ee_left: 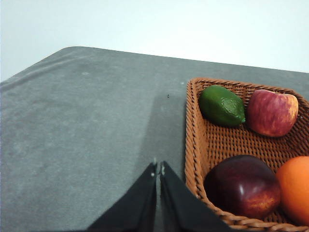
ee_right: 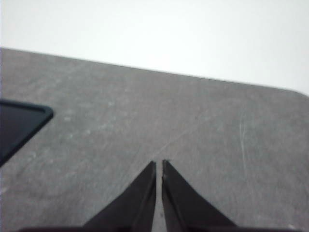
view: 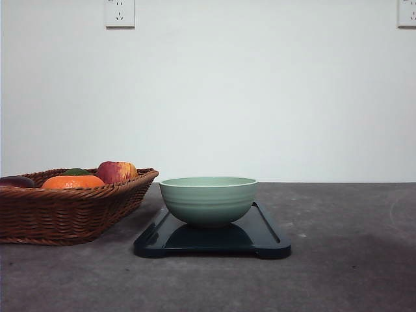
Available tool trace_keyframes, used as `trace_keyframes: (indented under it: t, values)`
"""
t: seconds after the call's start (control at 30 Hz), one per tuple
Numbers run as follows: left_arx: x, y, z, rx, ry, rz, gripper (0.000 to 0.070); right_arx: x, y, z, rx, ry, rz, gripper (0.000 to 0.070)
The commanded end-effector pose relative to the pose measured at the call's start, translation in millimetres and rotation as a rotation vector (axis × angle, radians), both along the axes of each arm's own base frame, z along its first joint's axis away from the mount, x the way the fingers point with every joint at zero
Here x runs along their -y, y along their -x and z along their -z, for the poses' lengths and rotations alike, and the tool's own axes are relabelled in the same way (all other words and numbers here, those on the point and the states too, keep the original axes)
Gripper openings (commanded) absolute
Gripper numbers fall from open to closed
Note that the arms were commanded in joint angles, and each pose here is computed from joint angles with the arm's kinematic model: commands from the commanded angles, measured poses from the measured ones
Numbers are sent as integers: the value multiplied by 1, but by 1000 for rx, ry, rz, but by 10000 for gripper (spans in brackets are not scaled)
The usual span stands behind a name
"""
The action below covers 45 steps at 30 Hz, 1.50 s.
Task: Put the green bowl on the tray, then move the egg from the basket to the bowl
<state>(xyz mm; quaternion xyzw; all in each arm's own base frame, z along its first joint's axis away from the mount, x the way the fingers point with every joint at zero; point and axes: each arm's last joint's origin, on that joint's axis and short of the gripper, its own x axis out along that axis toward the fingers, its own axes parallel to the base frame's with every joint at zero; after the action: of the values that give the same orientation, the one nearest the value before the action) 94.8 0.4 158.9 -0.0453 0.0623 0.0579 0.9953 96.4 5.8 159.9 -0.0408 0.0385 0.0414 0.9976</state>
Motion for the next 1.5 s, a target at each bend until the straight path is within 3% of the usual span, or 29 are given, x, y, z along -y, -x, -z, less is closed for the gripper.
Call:
trace_keyframes:
  t: [0.0,1.47]
  values:
    - [0,-1,5,-10,-9,2,0,0,0,0,5,-16,2,15]
    - [0,-1,5,-9,-9,2,0,0,0,-3,43,-19,0,15]
